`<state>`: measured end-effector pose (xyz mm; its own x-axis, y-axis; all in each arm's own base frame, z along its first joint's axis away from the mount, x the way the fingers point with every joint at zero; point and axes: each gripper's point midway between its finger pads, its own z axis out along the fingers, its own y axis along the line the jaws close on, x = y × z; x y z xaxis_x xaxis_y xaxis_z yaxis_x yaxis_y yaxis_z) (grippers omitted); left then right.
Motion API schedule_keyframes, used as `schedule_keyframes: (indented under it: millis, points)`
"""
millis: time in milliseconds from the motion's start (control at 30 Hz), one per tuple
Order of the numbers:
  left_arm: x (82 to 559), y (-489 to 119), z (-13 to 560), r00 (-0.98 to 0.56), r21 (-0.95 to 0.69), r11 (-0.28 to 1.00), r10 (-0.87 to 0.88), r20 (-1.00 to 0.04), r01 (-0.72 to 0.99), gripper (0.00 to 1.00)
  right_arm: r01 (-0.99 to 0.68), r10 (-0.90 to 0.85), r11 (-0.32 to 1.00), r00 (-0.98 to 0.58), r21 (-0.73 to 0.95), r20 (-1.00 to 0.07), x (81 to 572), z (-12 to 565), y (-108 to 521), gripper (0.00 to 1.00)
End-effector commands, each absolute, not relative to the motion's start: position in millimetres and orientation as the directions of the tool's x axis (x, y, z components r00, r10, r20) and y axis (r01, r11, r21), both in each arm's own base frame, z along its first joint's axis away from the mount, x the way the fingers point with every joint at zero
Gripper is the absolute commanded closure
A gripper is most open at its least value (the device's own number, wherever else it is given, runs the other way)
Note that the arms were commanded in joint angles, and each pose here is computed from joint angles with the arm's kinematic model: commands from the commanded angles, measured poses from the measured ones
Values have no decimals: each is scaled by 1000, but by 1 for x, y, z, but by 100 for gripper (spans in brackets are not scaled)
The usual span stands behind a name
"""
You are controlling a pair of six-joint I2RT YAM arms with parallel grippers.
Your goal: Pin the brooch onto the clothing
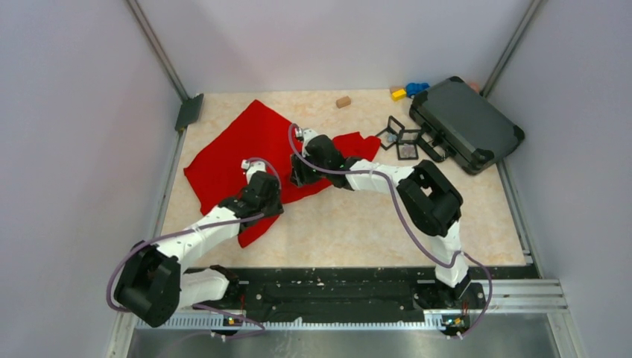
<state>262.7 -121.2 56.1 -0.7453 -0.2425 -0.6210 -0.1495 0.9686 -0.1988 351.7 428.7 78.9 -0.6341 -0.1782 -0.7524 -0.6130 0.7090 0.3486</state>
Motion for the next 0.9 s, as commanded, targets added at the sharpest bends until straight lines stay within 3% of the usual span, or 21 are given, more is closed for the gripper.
schedule_keyframes:
  millis: [0,333,867]
  points:
    - [266,-111,78,-681,-199,965,-261,-684,-171,48,-654,-162,654,-612,380,-774,347,96,456,49]
    - [253,-82,75,-702,-74,970,-218,-678,-230,39,-661,-177,645,-618,384,-766,340,86,466,45]
    - [272,-78,71,-694,-45,967,-212,-688,-251,38,-647,-227,703,-598,296,-768,361,58,470,42]
